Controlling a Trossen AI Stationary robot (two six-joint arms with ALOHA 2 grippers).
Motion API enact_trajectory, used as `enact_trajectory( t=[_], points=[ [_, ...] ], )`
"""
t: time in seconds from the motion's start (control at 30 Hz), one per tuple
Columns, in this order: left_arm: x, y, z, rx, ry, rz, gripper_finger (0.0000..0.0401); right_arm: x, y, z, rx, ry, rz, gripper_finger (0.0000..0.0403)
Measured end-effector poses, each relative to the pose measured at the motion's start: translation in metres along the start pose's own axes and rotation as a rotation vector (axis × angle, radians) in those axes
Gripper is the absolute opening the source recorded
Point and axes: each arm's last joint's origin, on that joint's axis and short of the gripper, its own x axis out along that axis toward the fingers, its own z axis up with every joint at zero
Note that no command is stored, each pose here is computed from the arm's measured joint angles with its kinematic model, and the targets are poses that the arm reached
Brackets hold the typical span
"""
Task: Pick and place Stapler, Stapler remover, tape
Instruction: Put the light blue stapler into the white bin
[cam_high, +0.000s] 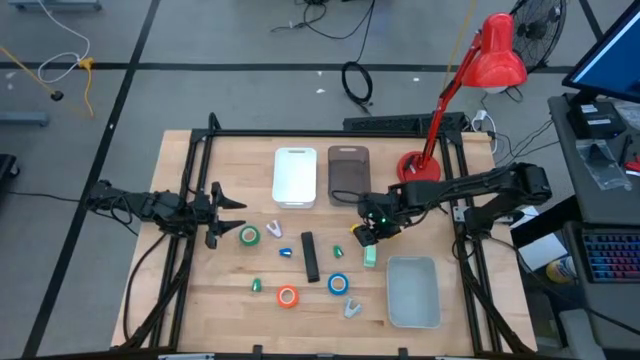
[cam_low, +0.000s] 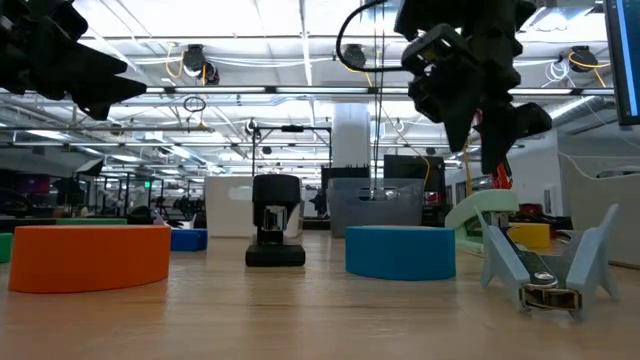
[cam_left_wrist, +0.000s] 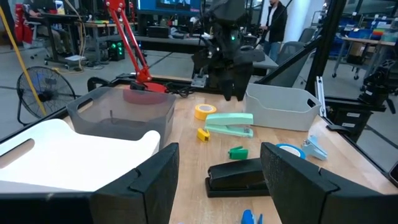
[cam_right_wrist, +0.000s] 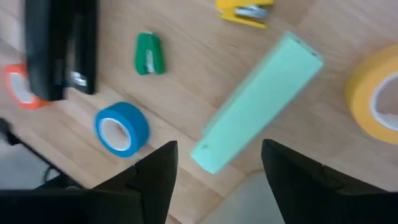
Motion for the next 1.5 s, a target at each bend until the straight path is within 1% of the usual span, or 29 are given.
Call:
enact_trajectory(
  t=[0.1, 0.2, 0.33, 0.43, 0.5, 0.63, 0.77, 1.03, 1.13, 1.23, 1.4, 1.5],
  points=[
    [0.000, 0.000, 0.000, -0.001, 0.000, 0.000, 0.0228, 0.006, 0.000, 0.002, 0.030, 0.007, -0.011, 0.0220],
    [0.000, 0.000, 0.000, -0.001, 0.001, 0.000, 0.0228, 0.005, -0.001, 0.001, 0.072, 0.006, -0.021, 0.0221],
    [0.000, 0.000, 0.000, 0.000, 0.001, 0.000, 0.0228, 0.008, -0.004, 0.001, 0.148, -0.017, -0.044, 0.0230],
    [0.000, 0.000, 0.000, 0.000, 0.001, 0.000, 0.0228, 0.013, -0.008, -0.001, 0.194, -0.006, -0.046, 0.0237],
    [0.000, 0.000, 0.000, 0.000, 0.000, 0.000, 0.0228, 0.021, -0.012, -0.002, 0.216, 0.014, -0.027, 0.0241],
    [0.000, 0.000, 0.000, -0.001, 0.001, 0.000, 0.0228, 0.036, -0.017, -0.003, 0.248, 0.016, 0.058, 0.0245],
    [0.000, 0.000, 0.000, 0.000, 0.000, 0.000, 0.0228, 0.044, -0.023, -0.002, 0.279, 0.007, 0.091, 0.0240],
    [0.000, 0.000, 0.000, 0.001, 0.001, 0.000, 0.0228, 0.054, -0.034, -0.008, 0.322, 0.023, 0.051, 0.0229],
    [0.000, 0.000, 0.000, 0.001, 0.001, 0.000, 0.0228, 0.055, -0.036, -0.009, 0.327, 0.025, 0.044, 0.0221],
    [0.000, 0.000, 0.000, 0.001, 0.001, 0.000, 0.0228, 0.056, -0.037, -0.009, 0.330, 0.025, 0.040, 0.0204],
    [0.000, 0.000, 0.000, -0.003, 0.000, 0.000, 0.0228, 0.055, -0.034, -0.007, 0.321, 0.012, 0.072, 0.0156],
    [0.000, 0.000, 0.001, -0.047, -0.008, -0.001, 0.0228, 0.055, -0.032, -0.006, 0.311, 0.003, 0.097, 0.0129]
  ],
)
